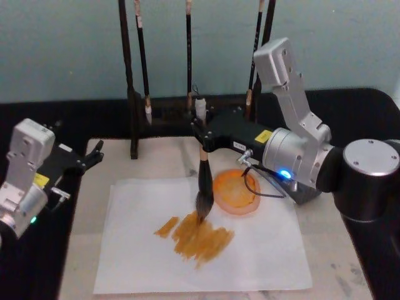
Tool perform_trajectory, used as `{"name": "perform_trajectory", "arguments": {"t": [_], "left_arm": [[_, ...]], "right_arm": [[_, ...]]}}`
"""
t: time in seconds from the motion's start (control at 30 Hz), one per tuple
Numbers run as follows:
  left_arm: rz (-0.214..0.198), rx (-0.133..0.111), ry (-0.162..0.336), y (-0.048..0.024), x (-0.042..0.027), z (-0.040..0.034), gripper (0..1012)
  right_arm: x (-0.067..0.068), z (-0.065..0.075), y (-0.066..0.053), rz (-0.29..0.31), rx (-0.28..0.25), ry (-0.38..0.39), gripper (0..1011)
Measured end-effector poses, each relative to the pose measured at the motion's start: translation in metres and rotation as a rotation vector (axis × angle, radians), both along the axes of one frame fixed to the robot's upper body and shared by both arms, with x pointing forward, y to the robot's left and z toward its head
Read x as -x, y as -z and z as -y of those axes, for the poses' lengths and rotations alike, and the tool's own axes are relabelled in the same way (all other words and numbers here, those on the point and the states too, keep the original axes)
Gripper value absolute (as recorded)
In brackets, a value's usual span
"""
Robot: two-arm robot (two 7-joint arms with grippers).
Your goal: Pick up the brush from the inkstone, write on the paper, then place the brush back to its original position.
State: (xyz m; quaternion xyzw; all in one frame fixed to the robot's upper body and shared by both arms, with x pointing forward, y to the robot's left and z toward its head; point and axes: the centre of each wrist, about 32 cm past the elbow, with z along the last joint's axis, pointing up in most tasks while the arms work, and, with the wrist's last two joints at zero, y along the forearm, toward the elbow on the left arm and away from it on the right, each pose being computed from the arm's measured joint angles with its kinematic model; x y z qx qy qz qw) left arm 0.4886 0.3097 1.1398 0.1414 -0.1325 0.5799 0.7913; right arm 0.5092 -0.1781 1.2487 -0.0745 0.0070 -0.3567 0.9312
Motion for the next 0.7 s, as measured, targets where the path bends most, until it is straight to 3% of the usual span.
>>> {"name": "perform_trajectory", "arguments": {"t": [0.17,0.4,0.7], "left_arm": [[0.0,0.0,0.0,0.0,0.0,0.0,1010],[0.0,0.0,0.0,0.0,0.0,0.0,1010],[0.0,0.0,0.0,0.0,0.0,0.0,1010]], "right_arm": [[-0.001,-0.005,-0.006,0.017,-0.004,-0.023,153],[-0.003,-0.021,-0.015,0.046,-0.024,-0.09,153],[-0.003,-0.04,-0.016,0.053,-0.041,-0.166,152]]}}
